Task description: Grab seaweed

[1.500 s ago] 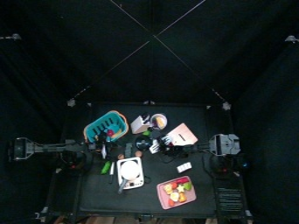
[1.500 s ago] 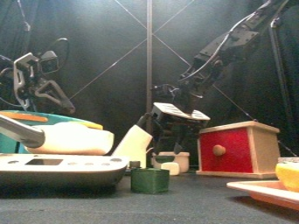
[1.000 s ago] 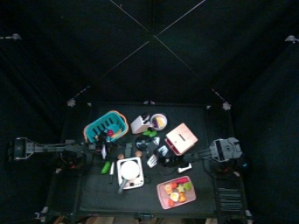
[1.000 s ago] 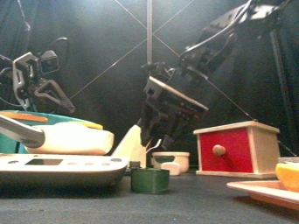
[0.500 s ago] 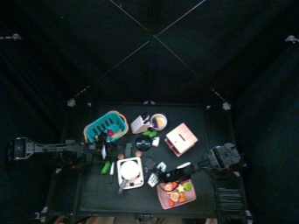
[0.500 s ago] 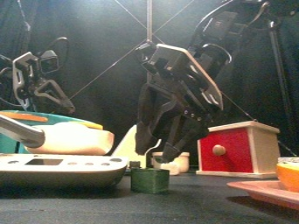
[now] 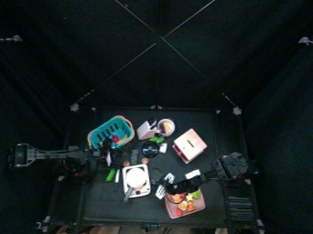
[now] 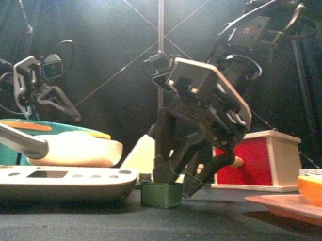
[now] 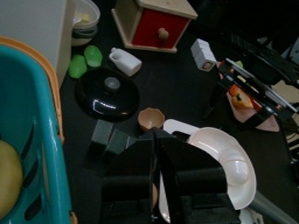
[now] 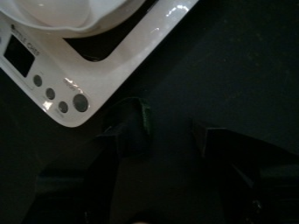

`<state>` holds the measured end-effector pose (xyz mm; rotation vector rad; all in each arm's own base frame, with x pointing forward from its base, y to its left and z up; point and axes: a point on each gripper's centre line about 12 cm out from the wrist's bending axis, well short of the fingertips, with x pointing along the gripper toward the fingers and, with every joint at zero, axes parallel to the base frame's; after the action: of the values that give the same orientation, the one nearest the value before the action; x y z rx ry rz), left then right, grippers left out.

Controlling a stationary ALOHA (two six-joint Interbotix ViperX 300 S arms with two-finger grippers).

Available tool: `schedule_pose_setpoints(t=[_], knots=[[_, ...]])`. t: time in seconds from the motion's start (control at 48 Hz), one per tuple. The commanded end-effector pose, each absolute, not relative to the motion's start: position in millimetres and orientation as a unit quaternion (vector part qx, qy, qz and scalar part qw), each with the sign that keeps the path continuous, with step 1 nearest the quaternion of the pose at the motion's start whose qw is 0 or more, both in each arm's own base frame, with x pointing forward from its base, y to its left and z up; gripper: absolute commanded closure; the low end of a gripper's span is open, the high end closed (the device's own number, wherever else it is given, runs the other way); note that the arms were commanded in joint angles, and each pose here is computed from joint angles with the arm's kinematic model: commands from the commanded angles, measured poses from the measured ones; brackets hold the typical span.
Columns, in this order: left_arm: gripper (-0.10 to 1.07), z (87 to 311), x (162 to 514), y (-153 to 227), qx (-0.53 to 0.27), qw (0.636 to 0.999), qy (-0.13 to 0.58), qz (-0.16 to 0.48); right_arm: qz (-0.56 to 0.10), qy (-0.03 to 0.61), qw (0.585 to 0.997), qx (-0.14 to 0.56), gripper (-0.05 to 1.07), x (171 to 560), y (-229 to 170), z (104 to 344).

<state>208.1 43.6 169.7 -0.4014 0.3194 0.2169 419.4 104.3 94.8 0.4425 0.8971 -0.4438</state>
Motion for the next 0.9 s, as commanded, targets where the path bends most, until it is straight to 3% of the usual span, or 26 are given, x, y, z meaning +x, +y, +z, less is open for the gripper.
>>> schedule_pose_setpoints(t=[0.0,0.417,0.875], knots=[[0.55,174.6,211.4,43.8,-0.197,0.963,0.148,0.104,-0.205,0.411,0.860,0.222,0.21,424.9,105.0,109.5],[0.55,174.6,211.4,43.8,-0.197,0.963,0.148,0.104,-0.226,0.401,0.861,0.218,0.47,420.8,97.8,125.7],[0.55,174.1,211.1,43.7,-0.197,0.963,0.149,0.104,-0.240,0.393,0.861,0.215,0.51,417.7,95.0,137.9]])
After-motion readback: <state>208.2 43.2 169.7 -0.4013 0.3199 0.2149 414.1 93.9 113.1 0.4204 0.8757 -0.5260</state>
